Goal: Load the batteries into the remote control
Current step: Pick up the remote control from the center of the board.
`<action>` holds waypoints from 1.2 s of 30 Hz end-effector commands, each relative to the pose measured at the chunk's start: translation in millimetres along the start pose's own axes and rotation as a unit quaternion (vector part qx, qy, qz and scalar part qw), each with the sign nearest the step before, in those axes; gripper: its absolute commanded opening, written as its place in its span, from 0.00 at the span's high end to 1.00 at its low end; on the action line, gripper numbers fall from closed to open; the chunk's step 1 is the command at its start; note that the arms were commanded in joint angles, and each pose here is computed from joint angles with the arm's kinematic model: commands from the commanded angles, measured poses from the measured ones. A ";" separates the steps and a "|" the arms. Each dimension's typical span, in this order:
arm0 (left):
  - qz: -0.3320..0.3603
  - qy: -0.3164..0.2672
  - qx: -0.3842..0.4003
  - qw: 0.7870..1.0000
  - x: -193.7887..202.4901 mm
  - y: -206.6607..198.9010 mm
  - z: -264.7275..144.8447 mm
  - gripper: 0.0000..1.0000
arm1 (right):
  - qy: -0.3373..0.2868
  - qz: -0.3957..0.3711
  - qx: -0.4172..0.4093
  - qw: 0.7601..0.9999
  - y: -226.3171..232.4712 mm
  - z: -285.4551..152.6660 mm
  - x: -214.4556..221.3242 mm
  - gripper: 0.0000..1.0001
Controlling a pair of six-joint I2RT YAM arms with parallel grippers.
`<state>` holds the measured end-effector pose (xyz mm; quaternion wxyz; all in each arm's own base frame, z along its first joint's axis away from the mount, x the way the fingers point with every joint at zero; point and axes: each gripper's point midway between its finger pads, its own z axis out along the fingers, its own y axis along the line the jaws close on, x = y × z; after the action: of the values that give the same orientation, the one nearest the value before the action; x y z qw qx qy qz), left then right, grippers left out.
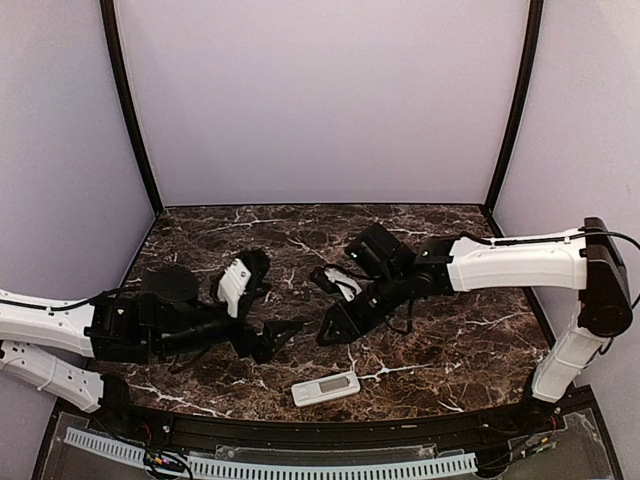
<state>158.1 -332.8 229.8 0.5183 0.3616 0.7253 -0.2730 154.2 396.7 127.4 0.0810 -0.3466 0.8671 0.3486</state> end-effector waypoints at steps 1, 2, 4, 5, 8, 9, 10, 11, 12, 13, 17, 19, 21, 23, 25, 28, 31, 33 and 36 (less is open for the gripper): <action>-0.050 -0.033 -0.118 0.991 -18.6 59.1 -39.7 0.01 | 0.038 -0.225 0.015 0.974 9.0 11.5 9.0 0.56; -0.051 -0.030 -0.133 0.989 -16.4 67.0 -45.5 0.01 | 0.055 -0.271 0.020 0.961 11.9 19.5 14.3 0.53; -0.064 -0.052 -0.153 0.985 -24.0 79.8 -64.1 0.01 | 0.090 -0.350 0.036 0.932 19.1 36.4 27.1 0.47; -0.067 -0.049 -0.164 0.983 -21.0 84.8 -67.7 0.01 | 0.106 -0.378 0.048 0.918 20.1 45.2 31.2 0.44; -0.086 -0.056 -0.197 0.975 -17.5 100.5 -83.4 0.01 | 0.131 -0.439 0.081 0.885 22.6 68.6 35.7 0.32; -0.092 -0.055 -0.201 0.974 -15.4 102.6 -85.6 0.01 | 0.138 -0.456 0.085 0.875 24.4 74.4 38.9 0.26; -0.098 -0.063 -0.200 0.973 -17.5 103.6 -89.8 0.01 | 0.149 -0.466 0.088 0.867 23.6 80.2 43.4 0.22; -0.103 -0.068 -0.197 0.973 -19.3 103.5 -91.8 0.01 | 0.161 -0.474 0.091 0.861 23.4 85.7 47.5 0.21; -0.105 -0.073 -0.190 0.973 -21.0 102.2 -94.1 0.01 | 0.176 -0.480 0.092 0.854 23.2 90.3 52.9 0.21; -0.103 -0.077 -0.187 0.974 -22.5 101.6 -94.8 0.01 | 0.191 -0.484 0.093 0.849 22.2 94.6 59.0 0.21; -0.085 -0.079 -0.181 0.977 -23.9 99.5 -94.0 0.01 | 0.223 -0.475 0.128 0.842 6.7 106.3 68.3 0.24; -0.077 -0.076 -0.176 0.978 -24.9 97.0 -91.3 0.01 | 0.225 -0.468 0.156 0.840 -2.4 106.9 65.6 0.26; -0.071 -0.071 -0.161 0.982 -25.6 90.9 -86.0 0.01 | 0.223 -0.465 0.169 0.840 -5.5 106.0 63.9 0.27; -0.065 -0.070 -0.149 0.984 -27.5 86.0 -82.0 0.01 | 0.221 -0.463 0.170 0.841 -5.4 104.6 64.0 0.27; -0.060 -0.068 -0.141 0.986 -27.8 82.6 -77.6 0.02 | 0.227 -0.462 0.177 0.839 -9.3 103.5 65.6 0.28; -0.055 -0.065 -0.135 0.987 -28.3 79.5 -73.7 0.02 | 0.244 -0.460 0.185 0.834 -16.7 104.1 71.4 0.29; -0.050 -0.062 -0.133 0.988 -27.4 78.3 -72.0 0.02 | 0.252 -0.456 0.190 0.832 -21.3 107.2 73.3 0.31; -0.049 -0.060 -0.135 0.988 -25.8 78.9 -72.1 0.02 | 0.256 -0.454 0.191 0.832 -22.7 109.3 74.7 0.33; -0.045 -0.056 -0.137 0.988 -22.9 80.1 -73.1 0.02 | 0.262 -0.452 0.181 0.833 -20.2 111.7 76.5 0.44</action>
<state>186.6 -236.0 270.0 0.5838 0.2348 0.7470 -0.2145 102.2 426.4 21.7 0.0900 -0.7557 0.6481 0.0272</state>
